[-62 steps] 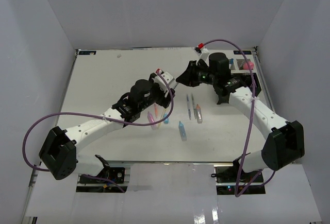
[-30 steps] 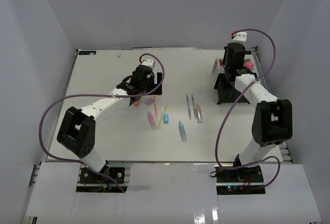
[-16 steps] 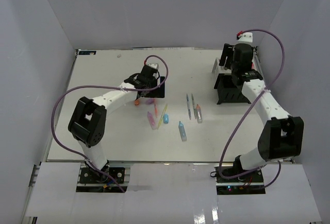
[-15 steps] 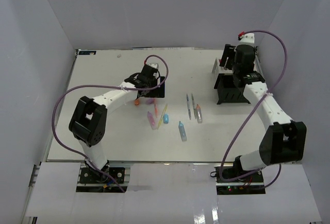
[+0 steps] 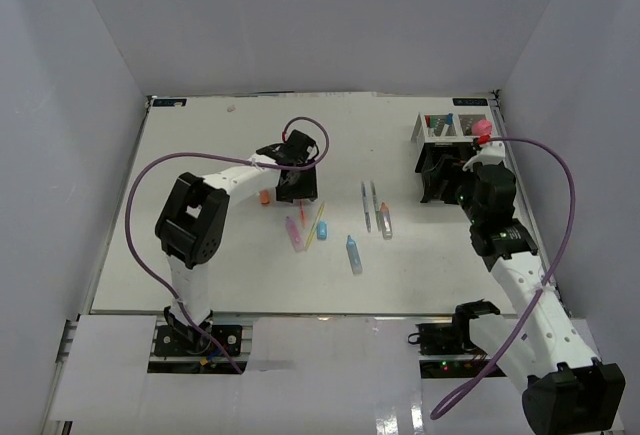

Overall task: Sort the stationery into containers
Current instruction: Pick up the pen from the center of the board, then place the pen in the storage box, then pick up the pen from the center of the board.

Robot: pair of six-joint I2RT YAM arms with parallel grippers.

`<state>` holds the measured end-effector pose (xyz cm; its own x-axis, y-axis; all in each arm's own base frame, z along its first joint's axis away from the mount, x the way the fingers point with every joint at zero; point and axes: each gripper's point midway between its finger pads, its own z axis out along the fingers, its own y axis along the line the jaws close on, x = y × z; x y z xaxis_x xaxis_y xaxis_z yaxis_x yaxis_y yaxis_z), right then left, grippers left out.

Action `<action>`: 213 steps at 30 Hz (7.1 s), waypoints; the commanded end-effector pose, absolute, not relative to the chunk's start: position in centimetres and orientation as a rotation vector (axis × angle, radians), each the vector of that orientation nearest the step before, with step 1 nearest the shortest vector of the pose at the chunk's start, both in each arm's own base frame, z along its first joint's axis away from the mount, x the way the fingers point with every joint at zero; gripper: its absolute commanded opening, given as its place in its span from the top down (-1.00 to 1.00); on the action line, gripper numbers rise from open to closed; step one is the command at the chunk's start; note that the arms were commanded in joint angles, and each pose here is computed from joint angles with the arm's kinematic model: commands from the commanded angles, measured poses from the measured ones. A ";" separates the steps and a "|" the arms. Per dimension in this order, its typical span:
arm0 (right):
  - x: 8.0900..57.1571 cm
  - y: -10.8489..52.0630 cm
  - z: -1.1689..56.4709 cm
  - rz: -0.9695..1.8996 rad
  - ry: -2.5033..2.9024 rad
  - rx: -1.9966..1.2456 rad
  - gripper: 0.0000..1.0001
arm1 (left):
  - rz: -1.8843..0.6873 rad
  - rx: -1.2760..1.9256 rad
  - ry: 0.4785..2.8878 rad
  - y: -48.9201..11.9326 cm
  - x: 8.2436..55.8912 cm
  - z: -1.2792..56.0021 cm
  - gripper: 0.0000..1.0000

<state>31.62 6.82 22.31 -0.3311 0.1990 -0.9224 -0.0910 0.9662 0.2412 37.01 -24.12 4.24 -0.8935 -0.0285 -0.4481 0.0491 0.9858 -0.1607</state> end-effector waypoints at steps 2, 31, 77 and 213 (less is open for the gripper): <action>30.2 7.4 22.2 0.350 1.860 0.072 -0.61 | -0.227 -0.026 2.652 -24.7 36.3 5.8 -0.31; 28.5 10.7 23.9 0.534 1.803 -0.098 -0.61 | -0.209 0.107 2.429 -26.8 41.1 12.1 0.67; 30.3 27.5 28.0 1.169 1.877 -0.486 0.08 | -0.615 1.035 1.605 -32.7 27.9 23.6 0.58; 31.9 1.8 22.5 0.311 1.834 0.253 -0.57 | -0.184 0.468 2.656 -26.9 30.9 3.1 0.47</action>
